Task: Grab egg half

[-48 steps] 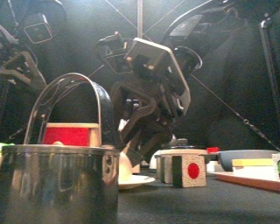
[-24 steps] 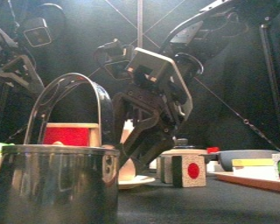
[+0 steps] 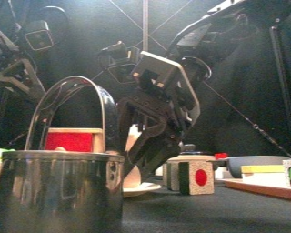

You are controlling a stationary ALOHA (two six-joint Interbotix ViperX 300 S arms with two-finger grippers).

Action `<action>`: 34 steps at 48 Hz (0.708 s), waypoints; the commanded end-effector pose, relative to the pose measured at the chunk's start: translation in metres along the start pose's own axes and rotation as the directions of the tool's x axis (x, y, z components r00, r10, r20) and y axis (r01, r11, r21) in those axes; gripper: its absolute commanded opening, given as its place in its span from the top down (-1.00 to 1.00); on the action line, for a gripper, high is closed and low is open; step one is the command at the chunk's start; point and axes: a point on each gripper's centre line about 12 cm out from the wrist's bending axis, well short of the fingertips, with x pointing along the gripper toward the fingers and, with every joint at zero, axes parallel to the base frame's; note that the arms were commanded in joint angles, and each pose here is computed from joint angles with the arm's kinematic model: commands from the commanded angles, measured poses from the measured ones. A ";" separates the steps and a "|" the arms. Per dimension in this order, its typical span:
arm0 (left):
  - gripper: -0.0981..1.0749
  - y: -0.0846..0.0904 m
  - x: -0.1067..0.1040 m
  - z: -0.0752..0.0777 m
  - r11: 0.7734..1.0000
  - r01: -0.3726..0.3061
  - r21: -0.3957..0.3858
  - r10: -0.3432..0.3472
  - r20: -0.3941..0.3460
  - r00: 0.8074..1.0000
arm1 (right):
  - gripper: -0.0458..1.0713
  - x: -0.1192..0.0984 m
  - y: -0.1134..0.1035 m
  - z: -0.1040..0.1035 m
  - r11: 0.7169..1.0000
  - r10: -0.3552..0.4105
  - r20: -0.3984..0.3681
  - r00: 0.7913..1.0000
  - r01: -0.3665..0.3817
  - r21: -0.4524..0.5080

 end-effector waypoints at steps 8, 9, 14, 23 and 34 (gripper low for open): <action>-0.32 -0.001 0.000 0.005 1.000 0.006 -0.002 -0.006 0.012 1.000 | -0.77 -0.009 0.008 0.011 1.000 0.025 0.033 0.999 -0.025 -0.006; -0.32 -0.001 0.000 0.005 1.000 0.006 -0.003 -0.006 0.013 1.000 | -0.77 -0.009 0.008 0.011 1.000 0.026 0.034 0.999 -0.025 -0.006; -0.32 -0.001 0.000 0.005 1.000 0.006 -0.003 -0.006 0.013 1.000 | -0.74 -0.009 0.007 0.010 1.000 0.022 0.032 0.999 -0.022 -0.006; -0.32 -0.001 0.000 0.005 1.000 0.006 -0.003 -0.006 0.013 1.000 | -0.47 -0.009 0.008 0.011 1.000 0.023 0.036 0.999 -0.022 -0.015; -0.32 -0.001 0.000 0.005 1.000 0.007 -0.007 -0.007 0.013 1.000 | -0.32 -0.013 0.008 0.014 1.000 0.023 0.043 0.999 -0.023 -0.012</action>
